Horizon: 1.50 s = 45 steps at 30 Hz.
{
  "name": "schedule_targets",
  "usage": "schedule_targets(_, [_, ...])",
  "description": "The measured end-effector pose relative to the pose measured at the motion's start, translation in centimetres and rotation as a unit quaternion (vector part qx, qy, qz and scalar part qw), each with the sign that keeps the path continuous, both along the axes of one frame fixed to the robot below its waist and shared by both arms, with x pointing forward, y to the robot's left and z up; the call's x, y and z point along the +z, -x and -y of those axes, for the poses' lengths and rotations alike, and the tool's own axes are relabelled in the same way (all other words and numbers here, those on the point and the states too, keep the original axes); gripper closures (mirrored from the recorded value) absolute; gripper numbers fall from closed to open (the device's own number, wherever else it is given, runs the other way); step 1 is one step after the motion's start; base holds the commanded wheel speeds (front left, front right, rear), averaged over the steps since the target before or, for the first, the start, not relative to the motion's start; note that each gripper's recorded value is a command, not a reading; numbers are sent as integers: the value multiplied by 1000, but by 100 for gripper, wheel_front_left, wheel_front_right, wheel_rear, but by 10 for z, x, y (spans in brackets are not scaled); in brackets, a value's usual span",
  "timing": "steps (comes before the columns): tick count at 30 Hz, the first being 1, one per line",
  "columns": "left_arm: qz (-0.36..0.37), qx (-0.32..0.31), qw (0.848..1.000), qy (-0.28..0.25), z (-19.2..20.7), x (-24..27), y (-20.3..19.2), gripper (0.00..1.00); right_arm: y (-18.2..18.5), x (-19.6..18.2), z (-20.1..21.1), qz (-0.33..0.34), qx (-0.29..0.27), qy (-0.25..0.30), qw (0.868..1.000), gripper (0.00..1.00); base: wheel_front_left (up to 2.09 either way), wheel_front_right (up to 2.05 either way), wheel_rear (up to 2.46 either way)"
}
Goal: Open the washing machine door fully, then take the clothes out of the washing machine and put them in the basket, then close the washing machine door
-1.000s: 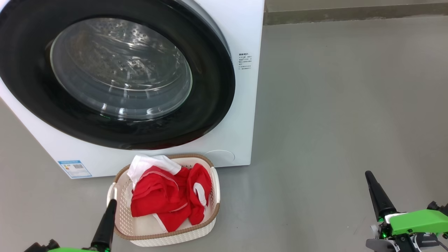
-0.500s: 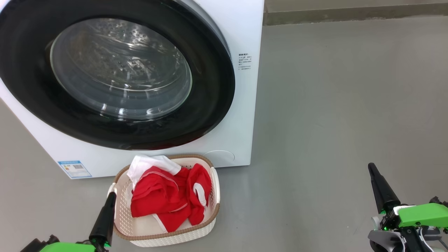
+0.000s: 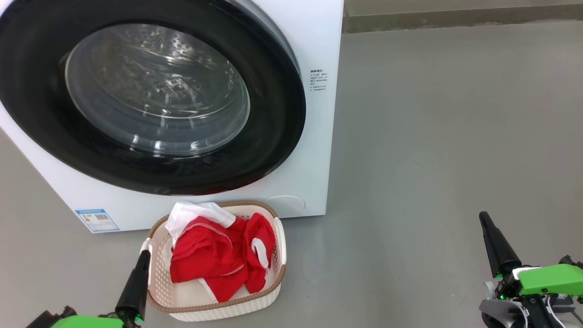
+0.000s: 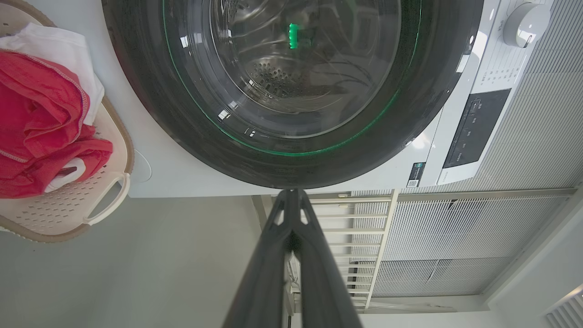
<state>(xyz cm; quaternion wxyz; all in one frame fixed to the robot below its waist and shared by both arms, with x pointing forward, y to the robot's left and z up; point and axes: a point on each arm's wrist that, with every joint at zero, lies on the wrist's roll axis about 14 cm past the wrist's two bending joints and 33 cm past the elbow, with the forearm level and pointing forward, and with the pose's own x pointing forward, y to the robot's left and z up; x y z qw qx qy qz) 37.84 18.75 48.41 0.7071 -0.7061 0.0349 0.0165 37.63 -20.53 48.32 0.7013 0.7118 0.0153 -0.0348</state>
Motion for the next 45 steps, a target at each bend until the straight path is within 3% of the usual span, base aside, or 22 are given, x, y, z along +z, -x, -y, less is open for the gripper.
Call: schedule_targets(45, [0,-1,1000,2,0,0,0,100,0,0,1,0,0,-1,1000,100,0,0,0])
